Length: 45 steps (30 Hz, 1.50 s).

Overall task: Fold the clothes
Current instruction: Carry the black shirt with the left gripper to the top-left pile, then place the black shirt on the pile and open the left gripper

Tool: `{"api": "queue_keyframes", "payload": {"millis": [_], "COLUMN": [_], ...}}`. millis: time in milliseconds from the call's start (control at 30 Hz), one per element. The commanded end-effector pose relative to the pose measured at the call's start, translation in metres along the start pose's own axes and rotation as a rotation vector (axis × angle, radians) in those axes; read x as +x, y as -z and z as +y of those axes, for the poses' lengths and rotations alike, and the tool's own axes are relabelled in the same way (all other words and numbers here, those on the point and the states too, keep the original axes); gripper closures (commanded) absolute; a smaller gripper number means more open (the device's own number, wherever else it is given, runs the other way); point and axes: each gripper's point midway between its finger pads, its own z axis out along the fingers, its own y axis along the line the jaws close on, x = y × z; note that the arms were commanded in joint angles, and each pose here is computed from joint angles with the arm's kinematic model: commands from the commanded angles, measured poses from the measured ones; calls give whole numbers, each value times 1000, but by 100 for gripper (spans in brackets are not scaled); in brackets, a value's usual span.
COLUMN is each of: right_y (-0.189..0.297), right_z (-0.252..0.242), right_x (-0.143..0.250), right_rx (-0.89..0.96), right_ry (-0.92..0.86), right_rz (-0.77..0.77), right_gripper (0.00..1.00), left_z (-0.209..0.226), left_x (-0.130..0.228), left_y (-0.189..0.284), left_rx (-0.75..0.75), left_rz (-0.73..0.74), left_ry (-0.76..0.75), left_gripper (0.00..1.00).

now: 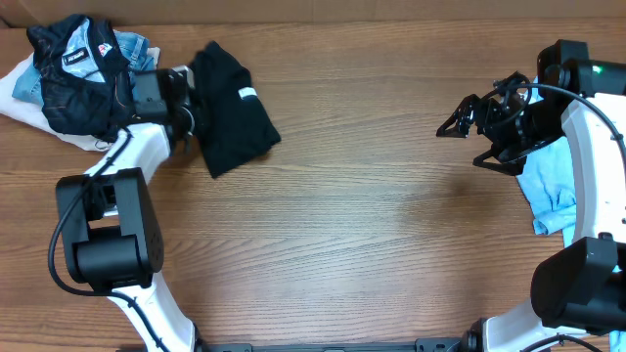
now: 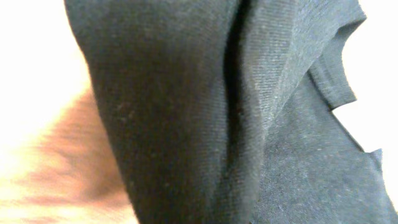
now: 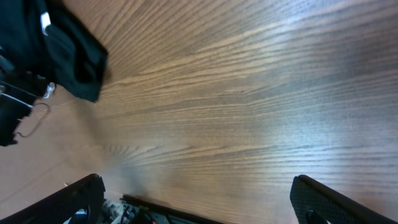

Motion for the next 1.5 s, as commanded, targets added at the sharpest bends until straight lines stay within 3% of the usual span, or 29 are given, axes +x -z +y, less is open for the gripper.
{"api": "queue_keyframes", "payload": {"millis": [0, 367, 567, 1133, 1467], "right_y": [11, 11, 11, 11, 11], "right_z": [6, -2, -2, -2, -2], "right_x": [1, 9, 9, 9, 12], "right_rx": [-2, 38, 38, 38, 40], "right_ry": [13, -13, -14, -15, -21], "right_rz": [-30, -1, -1, 2, 11], "right_gripper": [0, 0, 0, 0, 0], "left_z": [10, 43, 71, 151, 171], "left_x": [-43, -131, -161, -174, -177], "left_y": [13, 63, 93, 131, 134], "left_rx": [-47, -178, -244, -328, -351], "left_rz": [-96, -259, -313, -412, -441], "left_ry": [-109, -125, -80, 127, 144], "left_gripper": [96, 96, 96, 96, 96]}}
